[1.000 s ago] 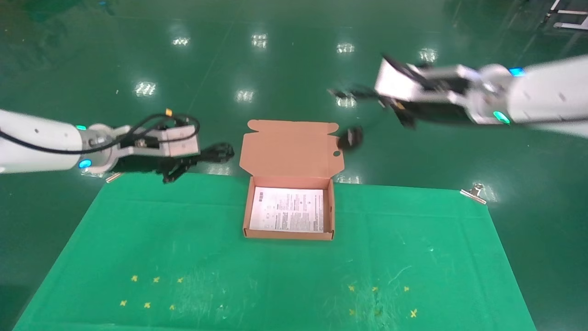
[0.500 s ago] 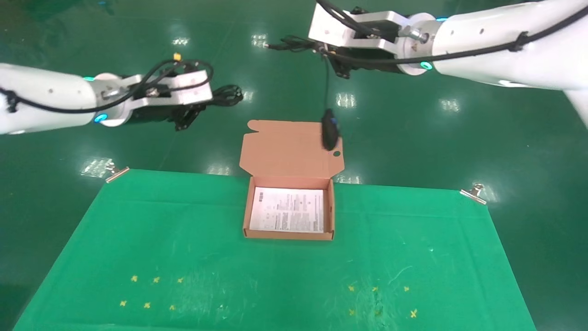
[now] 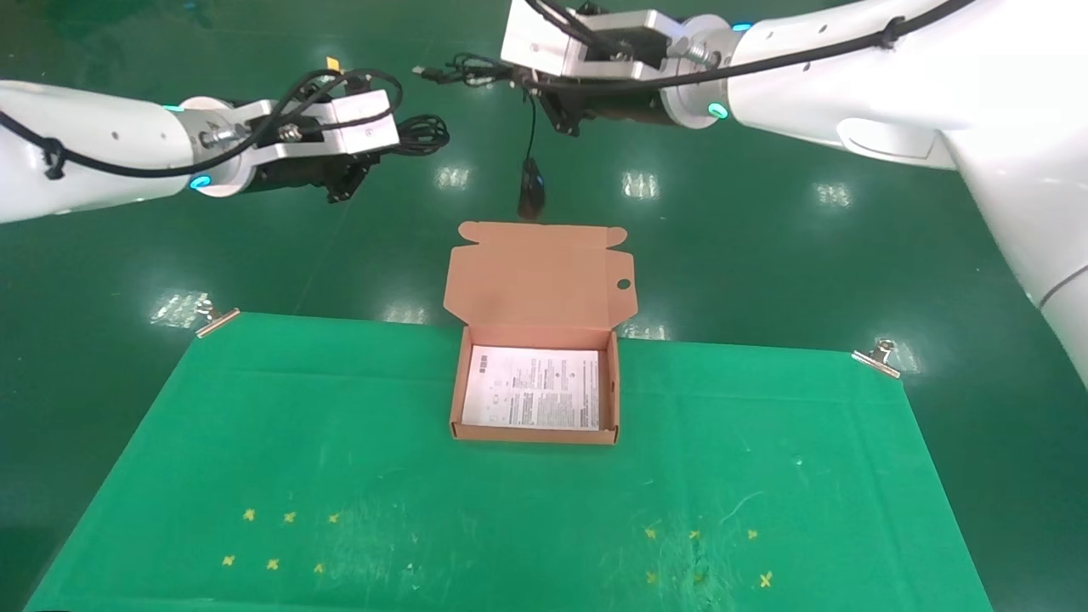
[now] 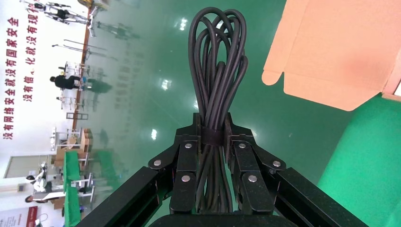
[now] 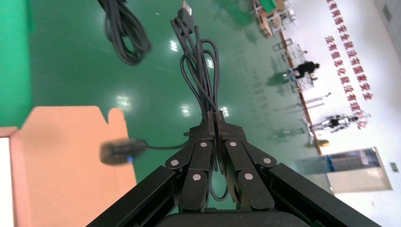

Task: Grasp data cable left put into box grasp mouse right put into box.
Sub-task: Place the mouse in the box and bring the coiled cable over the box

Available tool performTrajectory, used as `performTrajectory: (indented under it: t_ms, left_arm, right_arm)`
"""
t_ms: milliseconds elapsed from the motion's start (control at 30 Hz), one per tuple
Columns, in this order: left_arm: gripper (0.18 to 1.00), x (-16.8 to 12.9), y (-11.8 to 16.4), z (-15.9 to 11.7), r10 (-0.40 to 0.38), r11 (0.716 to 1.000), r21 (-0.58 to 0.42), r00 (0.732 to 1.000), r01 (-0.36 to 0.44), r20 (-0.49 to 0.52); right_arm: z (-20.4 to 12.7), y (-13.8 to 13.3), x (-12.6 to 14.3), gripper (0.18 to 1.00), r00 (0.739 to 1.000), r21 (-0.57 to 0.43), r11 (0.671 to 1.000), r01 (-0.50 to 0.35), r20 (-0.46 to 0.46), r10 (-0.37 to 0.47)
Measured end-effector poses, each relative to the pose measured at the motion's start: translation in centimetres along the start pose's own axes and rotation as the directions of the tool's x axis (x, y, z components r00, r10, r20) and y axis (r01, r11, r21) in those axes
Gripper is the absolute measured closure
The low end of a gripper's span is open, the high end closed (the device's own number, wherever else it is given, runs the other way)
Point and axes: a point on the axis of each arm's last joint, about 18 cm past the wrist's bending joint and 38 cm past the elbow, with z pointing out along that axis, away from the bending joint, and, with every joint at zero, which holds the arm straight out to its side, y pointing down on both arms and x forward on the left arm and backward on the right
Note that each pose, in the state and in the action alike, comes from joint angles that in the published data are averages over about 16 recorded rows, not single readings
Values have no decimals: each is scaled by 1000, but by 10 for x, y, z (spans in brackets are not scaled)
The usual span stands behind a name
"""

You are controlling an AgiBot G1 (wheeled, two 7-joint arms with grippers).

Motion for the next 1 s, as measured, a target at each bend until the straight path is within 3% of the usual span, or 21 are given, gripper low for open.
performTrajectory:
  t_ms: [300,700,1000]
  left_arm:
    - [918,2,20,0,1,999,-53,1000,-1,-1]
    - [919,12,68,-4,-2,983,-185,1000,-3,-22]
    - [919,15,84,-9,-3,971,-240,1000,-3,-27]
  right_arm:
    - [7,5,-21,988,999,10,1000,-28,42,27]
    - [19,14,-67,988,990,-2,997,-81,117,80]
    - [28,19,-103,988,978,-14,994,-109,178,109]
